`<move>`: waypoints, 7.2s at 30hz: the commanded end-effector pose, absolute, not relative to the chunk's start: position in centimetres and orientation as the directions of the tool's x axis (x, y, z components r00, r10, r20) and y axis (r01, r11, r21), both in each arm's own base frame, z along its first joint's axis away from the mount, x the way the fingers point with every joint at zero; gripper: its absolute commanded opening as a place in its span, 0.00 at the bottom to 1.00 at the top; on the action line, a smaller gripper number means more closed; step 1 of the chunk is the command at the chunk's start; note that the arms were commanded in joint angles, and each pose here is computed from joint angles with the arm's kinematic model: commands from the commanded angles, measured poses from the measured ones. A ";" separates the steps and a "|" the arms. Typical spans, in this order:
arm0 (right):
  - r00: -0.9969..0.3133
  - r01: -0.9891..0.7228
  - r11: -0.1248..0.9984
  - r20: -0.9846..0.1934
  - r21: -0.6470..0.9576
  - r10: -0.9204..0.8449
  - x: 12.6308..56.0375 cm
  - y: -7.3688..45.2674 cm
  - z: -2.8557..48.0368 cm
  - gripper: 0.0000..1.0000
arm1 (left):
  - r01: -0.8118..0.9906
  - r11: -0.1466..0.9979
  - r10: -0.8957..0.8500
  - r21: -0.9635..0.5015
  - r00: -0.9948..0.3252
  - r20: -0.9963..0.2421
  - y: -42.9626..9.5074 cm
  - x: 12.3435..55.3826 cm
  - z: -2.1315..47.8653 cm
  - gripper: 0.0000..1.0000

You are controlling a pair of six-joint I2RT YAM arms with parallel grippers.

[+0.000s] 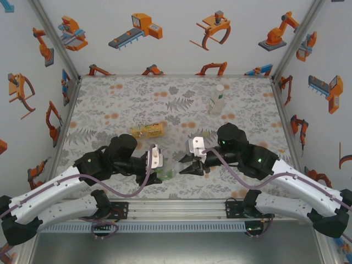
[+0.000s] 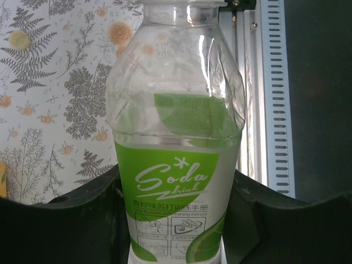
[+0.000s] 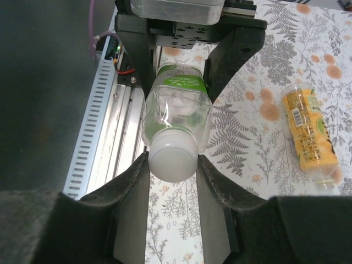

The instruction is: Screw on the bottle caps

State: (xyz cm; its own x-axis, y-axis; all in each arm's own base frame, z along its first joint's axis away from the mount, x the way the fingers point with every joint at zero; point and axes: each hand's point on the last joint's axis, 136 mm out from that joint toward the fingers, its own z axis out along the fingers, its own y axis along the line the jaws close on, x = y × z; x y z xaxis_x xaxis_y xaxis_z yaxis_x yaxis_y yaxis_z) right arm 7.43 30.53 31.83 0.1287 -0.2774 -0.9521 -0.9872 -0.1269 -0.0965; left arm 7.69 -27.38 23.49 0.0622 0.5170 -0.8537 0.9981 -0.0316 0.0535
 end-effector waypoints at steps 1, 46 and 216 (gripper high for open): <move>-0.041 -0.999 -0.023 -0.975 0.047 -0.217 8.5 31.1 33.2 0.08 | 0.997 -0.031 0.486 0.068 0.075 -0.871 -27.6 7.7 24.8 0.00; -0.910 -0.126 0.839 -0.399 0.530 0.115 18.7 25.8 23.8 0.00 | 0.968 0.171 0.498 0.184 0.077 -0.864 -26.3 11.2 24.3 0.79; -0.898 -0.083 0.971 -0.440 0.224 0.024 22.8 11.0 21.7 0.50 | 0.925 0.379 0.834 -0.035 -0.358 -0.419 -21.9 37.0 4.3 0.76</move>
